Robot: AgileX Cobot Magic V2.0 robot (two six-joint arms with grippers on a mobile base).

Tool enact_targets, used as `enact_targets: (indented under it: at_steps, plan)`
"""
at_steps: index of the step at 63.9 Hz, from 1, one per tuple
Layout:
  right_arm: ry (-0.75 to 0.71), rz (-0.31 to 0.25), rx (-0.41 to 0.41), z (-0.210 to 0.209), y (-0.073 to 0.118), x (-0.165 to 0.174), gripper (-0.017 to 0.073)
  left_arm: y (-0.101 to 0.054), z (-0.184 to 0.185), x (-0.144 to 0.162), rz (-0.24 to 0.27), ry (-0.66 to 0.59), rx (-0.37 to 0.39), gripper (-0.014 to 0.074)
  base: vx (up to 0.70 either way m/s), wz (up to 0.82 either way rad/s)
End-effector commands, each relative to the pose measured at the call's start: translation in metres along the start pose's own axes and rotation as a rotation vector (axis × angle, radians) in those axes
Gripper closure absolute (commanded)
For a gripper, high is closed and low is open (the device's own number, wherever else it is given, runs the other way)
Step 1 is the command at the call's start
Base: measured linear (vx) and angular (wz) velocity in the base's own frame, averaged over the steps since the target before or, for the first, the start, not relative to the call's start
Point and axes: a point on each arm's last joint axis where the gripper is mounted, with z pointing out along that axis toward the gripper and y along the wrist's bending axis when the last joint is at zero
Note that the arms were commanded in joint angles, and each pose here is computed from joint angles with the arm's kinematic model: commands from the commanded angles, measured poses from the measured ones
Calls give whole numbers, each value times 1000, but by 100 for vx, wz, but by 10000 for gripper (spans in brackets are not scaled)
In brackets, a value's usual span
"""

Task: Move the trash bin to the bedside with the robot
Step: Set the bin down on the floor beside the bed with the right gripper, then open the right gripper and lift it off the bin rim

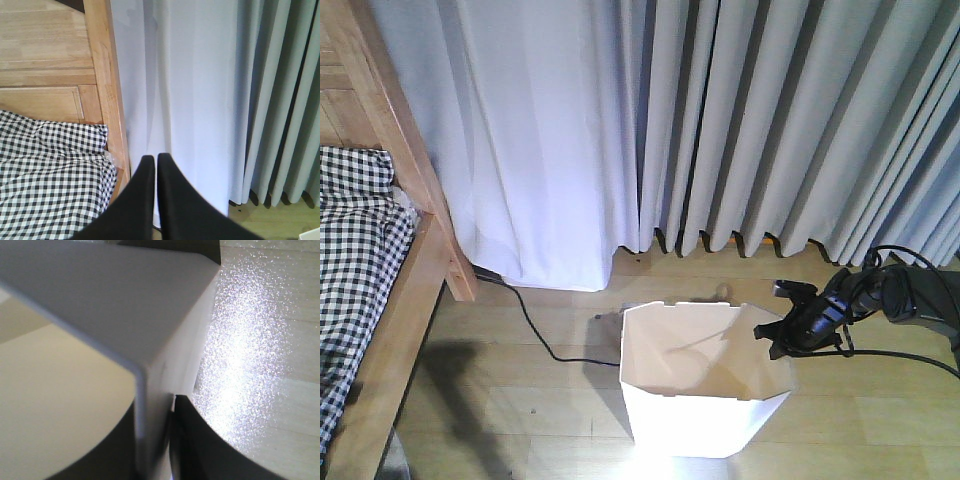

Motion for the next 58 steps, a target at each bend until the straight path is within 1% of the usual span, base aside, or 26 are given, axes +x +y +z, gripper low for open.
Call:
enact_targets:
  at_steps: [1,12,23,30,35,38,49,51,58]
  plan:
    - [-61,32,-52,-29,9,-27,450,0,0,-1,-4,-66,0,600,0,0]
    - [-76,30,-33,-28,7,-28,379,0,0,-1,-4,-66,0,600,0,0]
    - [-75,13,-16,-28,6,-28,256,0,0,-1,-4,-66,0,600,0,0]
    - [-76,-6,3,-28,4,-28,155,0,0,-1,-4,-66,0,600,0,0]
    - [-94,-9,21,-28,2,-30,110,0,0,-1,-4,-66,0,600,0,0]
    - [-105,-10,28,-28,1,-31,99,0,0,-1,-4,-66,0,600,0,0]
    - [-118,-12,39,-29,0,-32,101,0,0,-1,-4,-66,0,600,0,0]
    - [-121,6,32,-29,0,-32,101,0,0,-1,-4,-66,0,600,0,0]
    - [-110,-12,35,-32,1,-33,101,0,0,-1,-4,-66,0,600,0,0]
